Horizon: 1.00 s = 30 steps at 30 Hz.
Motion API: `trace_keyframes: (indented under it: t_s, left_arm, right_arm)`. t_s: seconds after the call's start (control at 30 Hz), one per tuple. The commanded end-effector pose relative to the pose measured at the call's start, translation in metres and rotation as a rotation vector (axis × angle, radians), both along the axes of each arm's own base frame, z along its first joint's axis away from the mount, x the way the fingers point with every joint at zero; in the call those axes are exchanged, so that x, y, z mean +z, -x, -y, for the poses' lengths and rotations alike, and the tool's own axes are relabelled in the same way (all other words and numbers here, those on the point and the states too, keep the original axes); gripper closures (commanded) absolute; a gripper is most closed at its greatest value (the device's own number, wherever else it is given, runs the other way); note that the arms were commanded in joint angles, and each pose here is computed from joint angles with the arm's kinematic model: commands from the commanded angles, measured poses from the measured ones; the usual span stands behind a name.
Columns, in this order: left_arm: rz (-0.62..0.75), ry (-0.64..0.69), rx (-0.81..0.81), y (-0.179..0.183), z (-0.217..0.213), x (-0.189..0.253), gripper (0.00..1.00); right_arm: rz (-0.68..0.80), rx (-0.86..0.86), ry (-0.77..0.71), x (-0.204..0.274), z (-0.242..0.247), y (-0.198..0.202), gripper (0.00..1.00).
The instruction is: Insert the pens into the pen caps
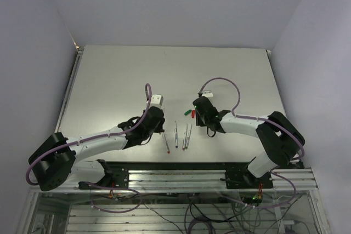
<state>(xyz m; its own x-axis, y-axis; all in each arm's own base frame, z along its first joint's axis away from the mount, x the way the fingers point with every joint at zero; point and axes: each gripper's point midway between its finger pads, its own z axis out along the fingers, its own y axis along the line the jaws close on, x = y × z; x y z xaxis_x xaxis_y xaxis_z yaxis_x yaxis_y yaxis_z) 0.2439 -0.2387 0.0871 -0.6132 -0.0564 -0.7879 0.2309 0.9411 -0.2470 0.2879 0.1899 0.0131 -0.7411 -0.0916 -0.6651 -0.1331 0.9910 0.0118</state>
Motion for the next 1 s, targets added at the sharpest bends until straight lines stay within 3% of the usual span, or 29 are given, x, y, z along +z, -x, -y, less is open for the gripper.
trace_keyframes:
  t_s: [0.0,0.1,0.27,0.53,0.97]
  left_arm:
    - [0.012,0.016,0.004,-0.003,0.002,0.002,0.93]
    - [0.010,0.015,0.005,-0.003,0.001,0.000,0.93]
    - [0.012,0.015,0.012,-0.002,-0.002,0.001,0.93]
    - [0.018,0.012,0.007,-0.004,-0.002,0.003,0.93]
    - [0.129,0.048,-0.046,-0.019,0.016,0.036,0.93]
  right_arm:
    - [-0.015,-0.024,0.022,-0.004,0.002,0.001,0.69]
    - [-0.023,-0.034,0.029,-0.006,0.004,0.003,0.74]
    - [-0.045,-0.058,0.044,-0.008,0.010,0.009,1.00]
    - [0.018,-0.003,-0.043,0.016,-0.003,0.007,1.00]
    - [0.368,0.104,-0.202,0.131,-0.030,-0.031,1.00]
